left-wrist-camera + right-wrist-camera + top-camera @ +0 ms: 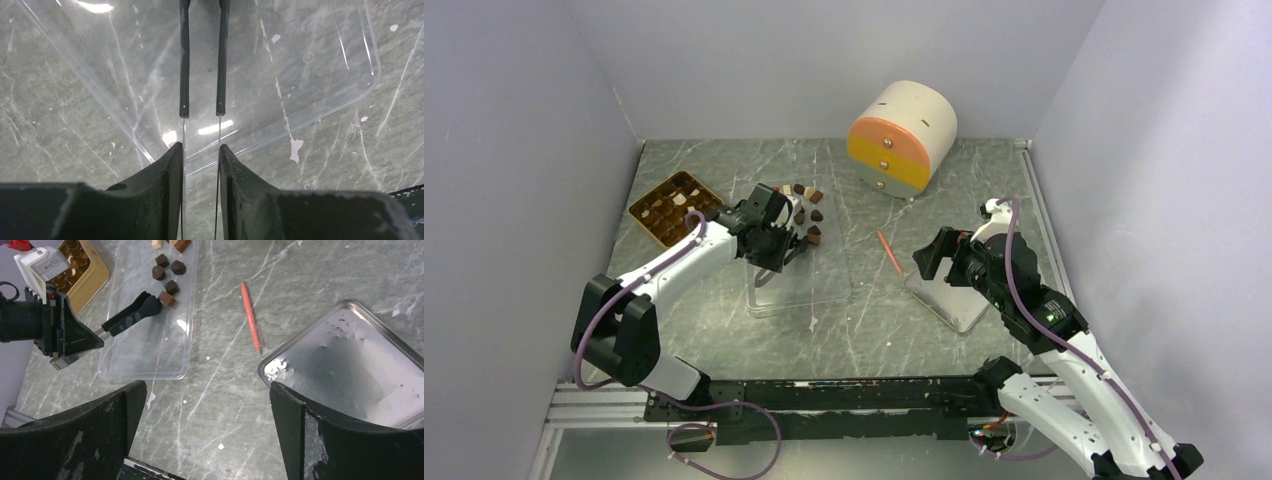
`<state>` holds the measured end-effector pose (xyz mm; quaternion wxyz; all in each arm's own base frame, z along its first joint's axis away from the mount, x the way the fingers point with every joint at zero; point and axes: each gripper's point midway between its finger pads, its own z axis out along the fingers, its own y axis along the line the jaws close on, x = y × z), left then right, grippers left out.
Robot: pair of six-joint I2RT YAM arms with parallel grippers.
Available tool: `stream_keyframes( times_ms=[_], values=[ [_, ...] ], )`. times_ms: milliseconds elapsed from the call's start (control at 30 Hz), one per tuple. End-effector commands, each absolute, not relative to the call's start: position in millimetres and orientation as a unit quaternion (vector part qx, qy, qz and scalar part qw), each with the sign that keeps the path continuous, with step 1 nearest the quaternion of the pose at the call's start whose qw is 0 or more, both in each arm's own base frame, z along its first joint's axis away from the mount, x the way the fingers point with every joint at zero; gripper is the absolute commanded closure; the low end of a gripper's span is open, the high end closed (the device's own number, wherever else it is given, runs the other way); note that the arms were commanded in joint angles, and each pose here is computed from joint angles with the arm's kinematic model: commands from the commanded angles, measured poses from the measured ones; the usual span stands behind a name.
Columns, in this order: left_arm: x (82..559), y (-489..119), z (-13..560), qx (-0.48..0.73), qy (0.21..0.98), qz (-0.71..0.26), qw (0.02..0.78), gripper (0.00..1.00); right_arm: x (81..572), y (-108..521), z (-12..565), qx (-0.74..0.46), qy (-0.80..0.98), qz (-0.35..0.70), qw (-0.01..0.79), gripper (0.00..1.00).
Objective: Pack the chocolate
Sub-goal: Pick up the fake chocolate from the plate.
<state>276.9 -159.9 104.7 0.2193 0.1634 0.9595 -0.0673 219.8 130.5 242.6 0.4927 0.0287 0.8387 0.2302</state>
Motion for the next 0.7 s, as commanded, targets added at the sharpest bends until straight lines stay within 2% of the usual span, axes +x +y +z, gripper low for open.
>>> stream_keyframes(
  times_ms=[0, 400, 667],
  values=[
    [286, -168, 116, 0.176, 0.951, -0.078, 0.241, 0.7, 219, 130, 251, 0.034, 0.83, 0.237, 0.503, 0.01],
    [282, -156, 130, 0.151, 0.955, -0.053, 0.248, 0.79, 219, 132, 250, 0.031, 0.83, 0.24, 0.502, 0.01],
    [291, -158, 146, 0.14, 0.952, -0.052, 0.267, 0.81, 217, 129, 250, 0.034, 0.83, 0.237, 0.504, 0.01]
  ],
)
